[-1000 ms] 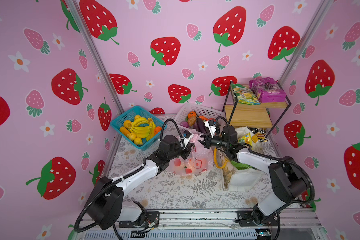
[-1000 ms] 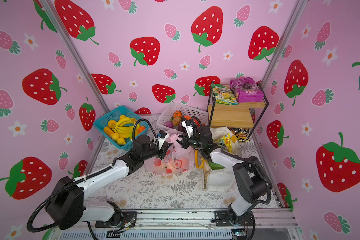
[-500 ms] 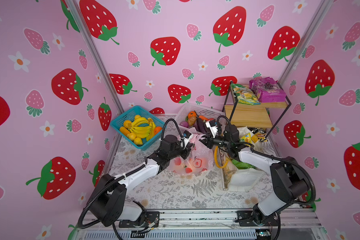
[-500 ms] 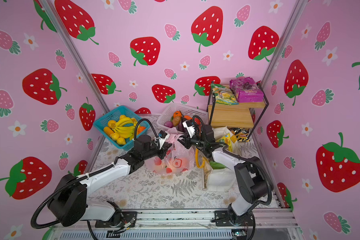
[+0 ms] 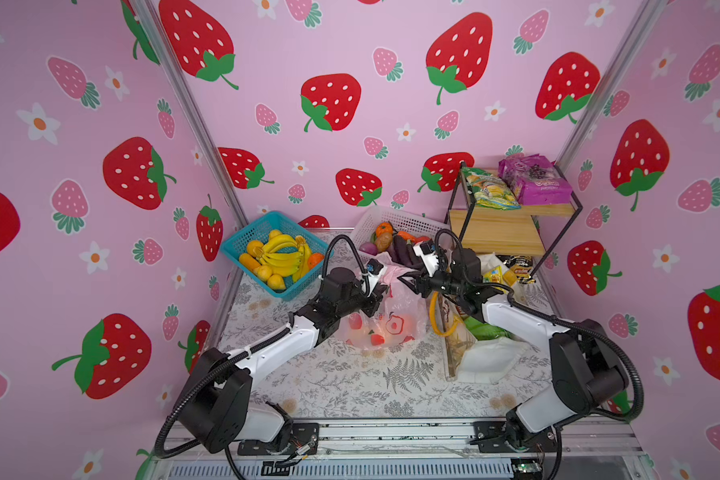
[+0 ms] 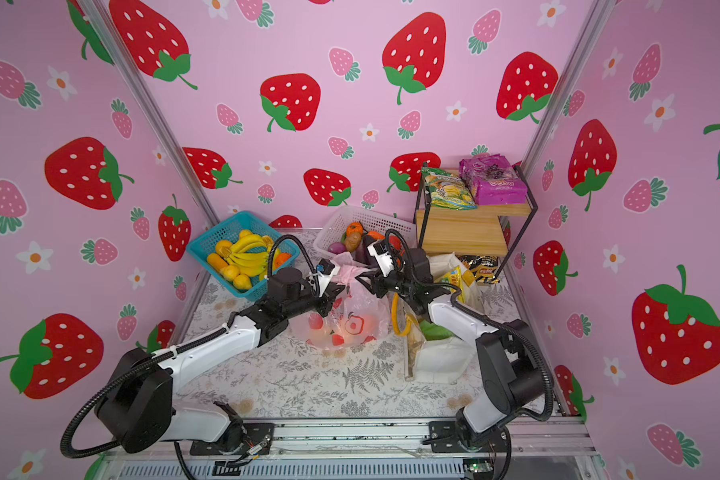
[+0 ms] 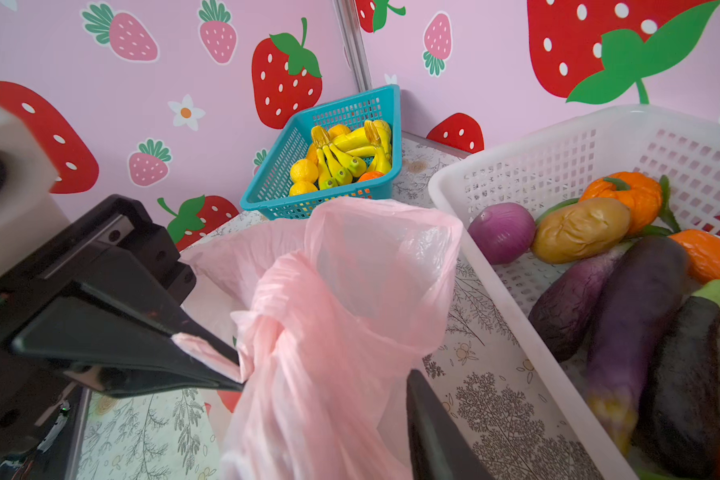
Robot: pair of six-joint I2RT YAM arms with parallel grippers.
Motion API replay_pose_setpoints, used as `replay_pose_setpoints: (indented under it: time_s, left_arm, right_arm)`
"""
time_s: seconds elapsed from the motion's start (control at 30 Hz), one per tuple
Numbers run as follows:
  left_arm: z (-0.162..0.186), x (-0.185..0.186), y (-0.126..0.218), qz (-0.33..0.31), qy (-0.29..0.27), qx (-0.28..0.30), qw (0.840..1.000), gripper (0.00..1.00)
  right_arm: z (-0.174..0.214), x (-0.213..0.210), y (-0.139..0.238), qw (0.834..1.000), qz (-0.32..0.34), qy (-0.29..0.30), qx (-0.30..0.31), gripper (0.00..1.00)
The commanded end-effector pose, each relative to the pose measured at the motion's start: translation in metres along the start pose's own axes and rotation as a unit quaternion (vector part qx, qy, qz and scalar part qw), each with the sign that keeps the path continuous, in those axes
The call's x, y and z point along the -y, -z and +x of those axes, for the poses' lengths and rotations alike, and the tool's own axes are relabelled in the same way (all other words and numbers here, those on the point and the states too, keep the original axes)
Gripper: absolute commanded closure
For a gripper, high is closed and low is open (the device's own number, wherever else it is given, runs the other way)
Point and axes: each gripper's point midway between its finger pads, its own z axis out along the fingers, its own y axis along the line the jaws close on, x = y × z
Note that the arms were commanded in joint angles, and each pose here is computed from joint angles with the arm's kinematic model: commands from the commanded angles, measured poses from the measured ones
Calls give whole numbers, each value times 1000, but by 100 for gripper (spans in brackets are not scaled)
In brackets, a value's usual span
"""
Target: Place the mixed food into the grocery bags and tie them
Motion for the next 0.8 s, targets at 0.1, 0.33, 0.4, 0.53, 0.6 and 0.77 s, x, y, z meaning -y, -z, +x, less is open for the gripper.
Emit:
replay_pose_setpoints:
  time_s: [0.1, 0.33, 0.4, 0.53, 0.6, 0.77]
  left_arm:
    - [-31, 3, 12, 9, -9, 33, 999, 100]
    - [-33, 2, 16, 4, -12, 36, 999, 100]
    - [-33, 3, 17, 5, -12, 36, 999, 100]
    - [-32, 3, 16, 6, -11, 34, 999, 100]
    - [-33, 4, 16, 8, -10, 35, 999, 100]
    - [-33, 4, 16, 10, -9, 35, 999, 100]
  right_arm:
    - [-8, 3, 5, 1000, 13, -1, -12, 54]
    - [6, -3, 13, 1000, 13, 13, -25, 41]
    - [8, -5, 14, 999, 8, 21, -26, 39]
    - [11, -8, 15, 999, 0, 39, -29, 29]
    - [14, -7, 14, 998, 2, 51, -32, 22]
    - [22, 4, 10, 994, 37, 90, -41, 14]
